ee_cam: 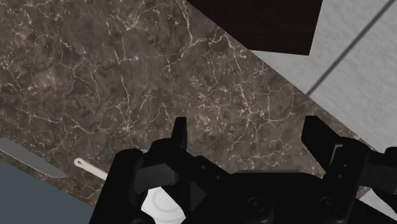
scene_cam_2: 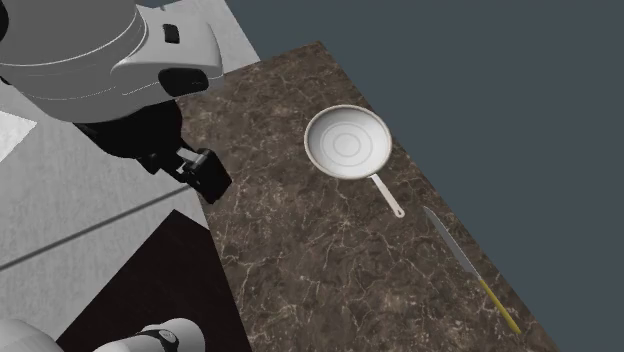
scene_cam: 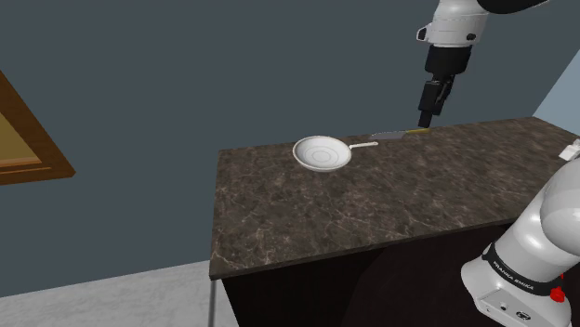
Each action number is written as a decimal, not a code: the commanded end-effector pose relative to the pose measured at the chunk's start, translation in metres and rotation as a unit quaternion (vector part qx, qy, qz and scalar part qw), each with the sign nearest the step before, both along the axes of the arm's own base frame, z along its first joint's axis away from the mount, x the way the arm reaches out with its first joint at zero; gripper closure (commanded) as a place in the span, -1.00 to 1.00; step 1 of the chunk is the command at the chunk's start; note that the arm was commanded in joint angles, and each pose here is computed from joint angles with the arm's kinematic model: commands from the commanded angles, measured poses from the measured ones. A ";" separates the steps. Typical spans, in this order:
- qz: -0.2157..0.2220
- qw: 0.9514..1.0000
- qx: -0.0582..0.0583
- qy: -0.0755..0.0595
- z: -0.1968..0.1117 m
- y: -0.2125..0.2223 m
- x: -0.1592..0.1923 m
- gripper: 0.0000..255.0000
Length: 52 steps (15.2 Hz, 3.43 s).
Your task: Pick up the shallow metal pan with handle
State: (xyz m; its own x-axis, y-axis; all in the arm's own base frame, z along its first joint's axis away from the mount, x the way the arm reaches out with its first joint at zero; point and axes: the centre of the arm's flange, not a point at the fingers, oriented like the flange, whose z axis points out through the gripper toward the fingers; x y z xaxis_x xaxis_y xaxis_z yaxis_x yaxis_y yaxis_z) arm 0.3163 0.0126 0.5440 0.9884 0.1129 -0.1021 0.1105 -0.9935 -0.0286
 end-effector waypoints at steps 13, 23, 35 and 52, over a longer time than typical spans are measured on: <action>0.152 0.988 -0.002 -0.020 -0.097 -0.096 0.066 -1.00; 0.277 0.960 -0.004 -0.036 -0.175 -0.158 0.144 -1.00; 0.420 0.906 -0.006 -0.055 -0.265 -0.203 0.258 -1.00; 0.450 0.891 -0.006 -0.059 -0.325 -0.209 0.285 1.00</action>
